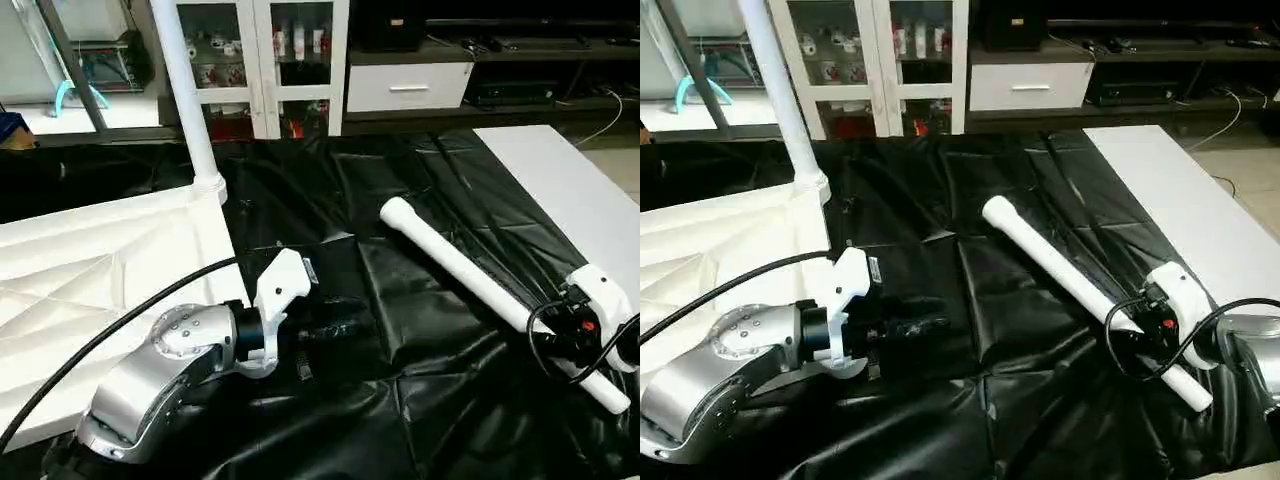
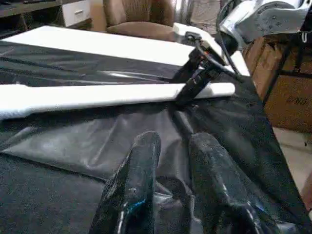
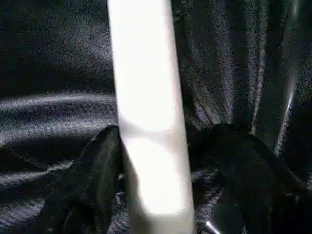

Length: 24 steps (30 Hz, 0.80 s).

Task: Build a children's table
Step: Insert table leg to table base

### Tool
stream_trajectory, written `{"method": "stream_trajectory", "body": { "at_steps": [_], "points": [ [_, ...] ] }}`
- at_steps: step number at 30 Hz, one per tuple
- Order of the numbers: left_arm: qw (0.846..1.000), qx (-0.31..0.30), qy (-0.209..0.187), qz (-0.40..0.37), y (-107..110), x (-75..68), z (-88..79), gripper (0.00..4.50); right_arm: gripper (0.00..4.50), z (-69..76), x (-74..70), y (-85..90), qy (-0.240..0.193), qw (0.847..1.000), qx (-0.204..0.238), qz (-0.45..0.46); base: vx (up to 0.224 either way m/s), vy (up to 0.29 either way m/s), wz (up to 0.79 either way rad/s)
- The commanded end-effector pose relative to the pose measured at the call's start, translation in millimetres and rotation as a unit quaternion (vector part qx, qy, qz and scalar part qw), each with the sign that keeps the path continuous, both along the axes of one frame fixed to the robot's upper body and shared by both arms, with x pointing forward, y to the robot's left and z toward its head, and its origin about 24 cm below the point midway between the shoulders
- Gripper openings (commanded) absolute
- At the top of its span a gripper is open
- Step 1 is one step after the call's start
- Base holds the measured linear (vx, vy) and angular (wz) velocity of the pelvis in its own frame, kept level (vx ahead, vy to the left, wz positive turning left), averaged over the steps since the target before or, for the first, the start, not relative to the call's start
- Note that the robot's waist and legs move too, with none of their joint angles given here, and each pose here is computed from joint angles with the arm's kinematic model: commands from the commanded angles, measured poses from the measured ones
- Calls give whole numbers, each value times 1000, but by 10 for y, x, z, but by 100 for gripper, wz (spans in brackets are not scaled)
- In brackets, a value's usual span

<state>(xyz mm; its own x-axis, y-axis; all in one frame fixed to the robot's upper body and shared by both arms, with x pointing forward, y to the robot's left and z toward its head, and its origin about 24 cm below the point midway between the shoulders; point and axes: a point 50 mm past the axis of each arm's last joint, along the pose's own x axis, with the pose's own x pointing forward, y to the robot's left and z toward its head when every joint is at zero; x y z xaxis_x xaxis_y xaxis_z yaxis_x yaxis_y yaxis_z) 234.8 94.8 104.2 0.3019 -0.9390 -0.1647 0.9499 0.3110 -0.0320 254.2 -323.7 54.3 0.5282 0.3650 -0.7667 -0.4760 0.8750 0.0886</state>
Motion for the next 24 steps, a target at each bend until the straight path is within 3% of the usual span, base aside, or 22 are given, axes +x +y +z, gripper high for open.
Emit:
{"method": "stream_trajectory", "body": {
  "at_steps": [1, 17, 20, 22, 24],
  "points": [
    [1000, 4, -13, 6, 8, 32, 27, 129, 277, 31, -15, -19, 0, 1000, -1, 1, 0, 0, 0],
    [999, -23, -16, 46, 47, 149, 83, 129, 145, 285, -59, 36, -58, 998, 26, 10, 0, 0, 0],
    [997, -45, -17, 64, 42, 206, 131, 129, 142, 427, -21, 99, -99, 993, 55, 10, 0, 0, 0],
    [990, -81, 4, 117, 22, 330, 193, 129, 141, 577, 32, 244, -152, 983, 94, 40, 0, 0, 0],
    [984, -99, 29, 146, 2, 398, 210, 129, 141, 648, 50, 341, -177, 975, 119, 59, 0, 0, 0]
  ]
}}
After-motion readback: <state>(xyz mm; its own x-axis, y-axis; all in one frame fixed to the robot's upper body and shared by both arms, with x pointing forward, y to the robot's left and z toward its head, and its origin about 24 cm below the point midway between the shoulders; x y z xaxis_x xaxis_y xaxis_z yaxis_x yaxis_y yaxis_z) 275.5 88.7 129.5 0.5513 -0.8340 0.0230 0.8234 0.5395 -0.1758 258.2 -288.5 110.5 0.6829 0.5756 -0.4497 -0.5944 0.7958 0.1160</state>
